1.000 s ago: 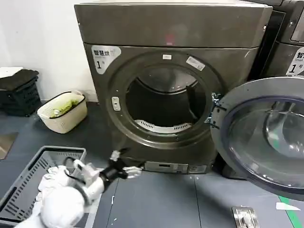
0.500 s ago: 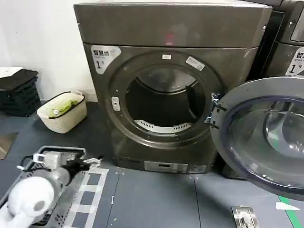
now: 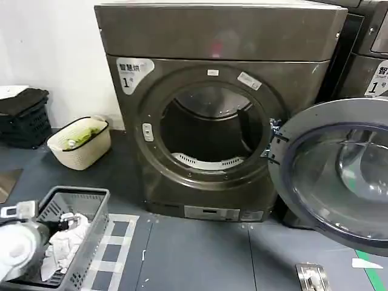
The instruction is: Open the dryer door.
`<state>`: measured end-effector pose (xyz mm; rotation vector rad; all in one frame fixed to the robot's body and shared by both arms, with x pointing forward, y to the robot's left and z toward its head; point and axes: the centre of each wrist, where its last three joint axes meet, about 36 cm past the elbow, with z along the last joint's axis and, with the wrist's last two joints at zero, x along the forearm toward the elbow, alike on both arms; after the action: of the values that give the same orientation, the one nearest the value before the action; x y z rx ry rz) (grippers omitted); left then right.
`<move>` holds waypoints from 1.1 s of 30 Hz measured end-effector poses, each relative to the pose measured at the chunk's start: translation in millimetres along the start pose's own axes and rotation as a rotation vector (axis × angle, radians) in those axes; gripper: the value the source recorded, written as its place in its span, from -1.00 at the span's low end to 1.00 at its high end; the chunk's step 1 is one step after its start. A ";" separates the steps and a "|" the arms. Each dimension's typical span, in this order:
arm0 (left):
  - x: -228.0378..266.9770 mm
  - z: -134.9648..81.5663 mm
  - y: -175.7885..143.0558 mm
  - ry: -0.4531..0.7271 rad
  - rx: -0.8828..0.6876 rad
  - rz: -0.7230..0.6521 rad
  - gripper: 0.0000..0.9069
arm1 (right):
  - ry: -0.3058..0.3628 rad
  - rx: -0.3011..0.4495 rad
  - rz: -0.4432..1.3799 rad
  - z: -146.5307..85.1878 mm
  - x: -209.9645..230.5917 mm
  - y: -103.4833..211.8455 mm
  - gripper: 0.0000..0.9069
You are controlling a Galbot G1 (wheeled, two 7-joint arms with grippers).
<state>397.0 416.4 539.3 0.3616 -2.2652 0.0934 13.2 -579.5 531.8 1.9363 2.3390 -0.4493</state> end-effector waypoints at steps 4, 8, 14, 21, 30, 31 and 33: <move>-8.1 -3.6 12.8 0.068 0.057 -0.022 1.00 | 0.003 -0.002 0.007 0.9 1.7 -2.5 1.00; -10.1 -5.5 17.0 0.113 0.089 -0.023 1.00 | -0.001 -0.006 0.010 1.9 2.7 -3.0 1.00; -9.9 -8.3 17.5 0.158 0.117 0.008 1.00 | -0.003 -0.003 0.011 1.9 4.3 -3.7 1.00; -11.9 -10.4 21.1 0.180 0.135 0.008 1.00 | -0.002 0.003 0.007 2.7 4.6 -4.6 1.00; -13.2 -12.6 25.1 0.192 0.159 0.011 1.00 | -0.001 0.007 0.010 5.4 4.9 -6.3 1.00; -13.8 -13.4 26.2 0.192 0.162 0.009 1.00 | -0.001 0.007 0.010 5.7 4.9 -6.2 1.00; -14.6 -15.2 28.2 0.191 0.169 0.008 1.00 | -0.003 0.005 0.011 6.7 5.3 -6.4 1.00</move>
<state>409.0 449.5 539.8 0.4150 -2.0748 0.3125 5.0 -577.3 525.3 1.9489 2.3262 -0.4579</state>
